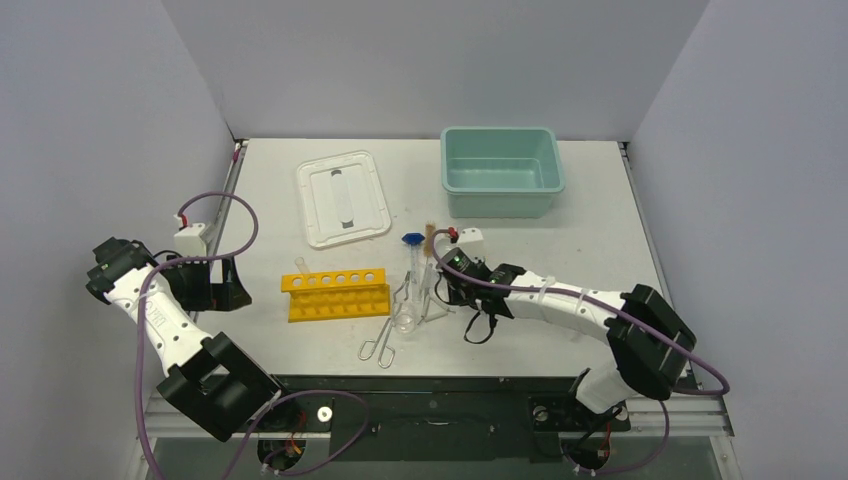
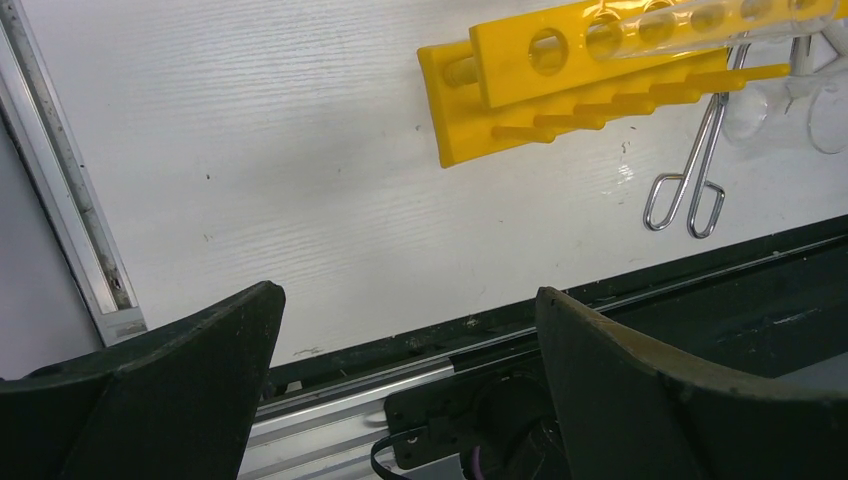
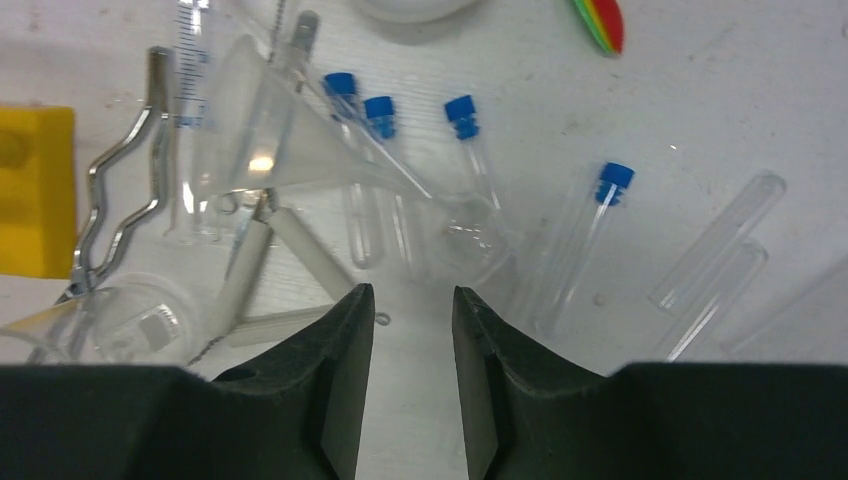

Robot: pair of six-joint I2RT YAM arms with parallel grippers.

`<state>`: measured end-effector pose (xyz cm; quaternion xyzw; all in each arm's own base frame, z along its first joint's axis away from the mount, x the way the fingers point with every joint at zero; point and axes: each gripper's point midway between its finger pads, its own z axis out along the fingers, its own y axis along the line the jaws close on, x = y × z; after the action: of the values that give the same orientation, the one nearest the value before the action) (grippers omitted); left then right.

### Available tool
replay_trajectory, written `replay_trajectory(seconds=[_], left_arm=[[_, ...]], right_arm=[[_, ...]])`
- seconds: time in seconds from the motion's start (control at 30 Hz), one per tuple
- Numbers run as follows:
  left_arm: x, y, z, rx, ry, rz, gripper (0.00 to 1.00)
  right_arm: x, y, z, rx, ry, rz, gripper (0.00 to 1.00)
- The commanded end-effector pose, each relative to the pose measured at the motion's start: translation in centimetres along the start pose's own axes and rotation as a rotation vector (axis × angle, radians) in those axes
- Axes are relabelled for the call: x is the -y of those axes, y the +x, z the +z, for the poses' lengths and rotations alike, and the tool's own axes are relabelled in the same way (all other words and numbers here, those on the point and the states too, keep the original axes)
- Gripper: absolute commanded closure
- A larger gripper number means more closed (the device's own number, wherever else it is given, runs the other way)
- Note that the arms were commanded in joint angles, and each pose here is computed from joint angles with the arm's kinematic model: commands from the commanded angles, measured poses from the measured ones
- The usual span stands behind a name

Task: Organize the chemistry lab equipment
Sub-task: Pick up the test tube at the center of the board.

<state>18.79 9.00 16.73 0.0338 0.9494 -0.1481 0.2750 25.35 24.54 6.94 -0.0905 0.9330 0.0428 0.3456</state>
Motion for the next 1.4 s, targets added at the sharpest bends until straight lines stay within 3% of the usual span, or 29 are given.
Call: replay_trajectory(seconds=[0.0,0.6,1.37], left_arm=[[0.3,-1.4,-1.0,0.049,0.001,0.04,0.03],[0.3,-1.8,-0.6,0.047,0.021,0.023,0.03],[0.3,-1.9,-0.8,0.05,0.007,0.048,0.03]], right_arm=[[2.9,-0.4,-0.7,0.04,0.057,0.09,0.68],[8.9,1.1,1.0,-0.006,0.123,0.24,0.77],[14.1,2.2,3.8,-0.064,0.307,0.304,0.72]])
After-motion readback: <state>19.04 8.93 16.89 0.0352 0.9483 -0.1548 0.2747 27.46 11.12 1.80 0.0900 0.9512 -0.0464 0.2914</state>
